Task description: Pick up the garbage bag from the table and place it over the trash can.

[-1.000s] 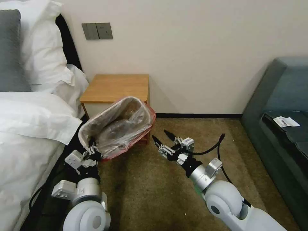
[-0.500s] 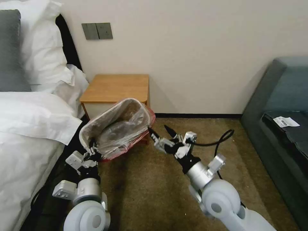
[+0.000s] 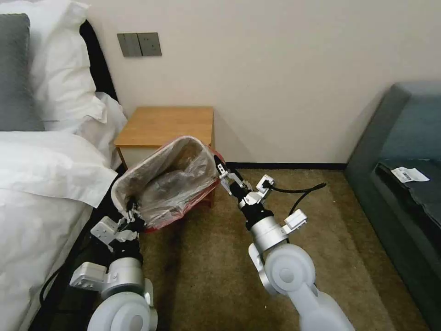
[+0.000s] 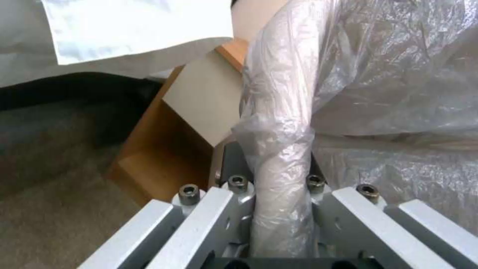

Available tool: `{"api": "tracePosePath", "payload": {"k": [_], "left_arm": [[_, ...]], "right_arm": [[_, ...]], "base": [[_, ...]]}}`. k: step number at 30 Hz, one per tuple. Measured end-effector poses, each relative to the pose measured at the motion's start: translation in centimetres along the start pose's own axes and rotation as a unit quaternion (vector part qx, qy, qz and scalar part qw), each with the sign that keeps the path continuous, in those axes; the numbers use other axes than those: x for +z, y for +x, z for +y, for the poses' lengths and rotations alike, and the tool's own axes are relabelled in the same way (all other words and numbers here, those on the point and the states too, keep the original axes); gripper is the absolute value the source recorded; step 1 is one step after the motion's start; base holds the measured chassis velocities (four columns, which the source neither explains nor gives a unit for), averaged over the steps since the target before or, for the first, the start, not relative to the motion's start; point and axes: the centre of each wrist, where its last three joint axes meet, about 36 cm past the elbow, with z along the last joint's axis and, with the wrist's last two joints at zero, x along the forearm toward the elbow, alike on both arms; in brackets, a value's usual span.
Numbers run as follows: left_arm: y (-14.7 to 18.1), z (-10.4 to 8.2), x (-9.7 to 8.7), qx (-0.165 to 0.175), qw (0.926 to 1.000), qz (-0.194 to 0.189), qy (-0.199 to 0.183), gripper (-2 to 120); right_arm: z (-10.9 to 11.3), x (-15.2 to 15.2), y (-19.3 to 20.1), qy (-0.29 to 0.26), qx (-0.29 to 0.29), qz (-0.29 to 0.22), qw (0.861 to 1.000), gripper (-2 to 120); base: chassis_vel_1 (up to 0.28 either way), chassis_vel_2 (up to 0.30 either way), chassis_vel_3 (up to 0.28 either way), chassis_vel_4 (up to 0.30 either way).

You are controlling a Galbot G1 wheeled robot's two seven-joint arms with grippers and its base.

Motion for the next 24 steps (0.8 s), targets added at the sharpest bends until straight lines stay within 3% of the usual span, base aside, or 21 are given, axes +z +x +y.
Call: {"api": "tracePosePath", "payload": {"k": [7,17,22,24], "left_arm": [[0.2,-0.1,0.0,0.001,1.0,0.0,0.001,5],[0.3,-0.3,-0.2,0.003,1.0,-0.001,0.001,5],[0.3,-0.3,-0.2,0.004,1.0,0.0,0.002,5],[0.3,-0.4,-0.2,0.005,1.0,0.0,0.003,5]], "right_arm": [[-0.2,0.8,-0.5,-0.009,-0.008,-0.003,1.0,74],[-0.3,1.2,-0.7,-0.007,-0.015,-0.004,1.0,35],[-0.2,1.2,-0.7,-0.007,-0.018,-0.005,1.0,22],[-0.2,1.1,-0.6,-0.005,-0.019,-0.006,1.0,10]], "base": [[0.0,0.0,0.0,0.0],[0.0,0.0,0.0,0.0],[0.0,0.0,0.0,0.0],[0.0,0.0,0.0,0.0]]}}
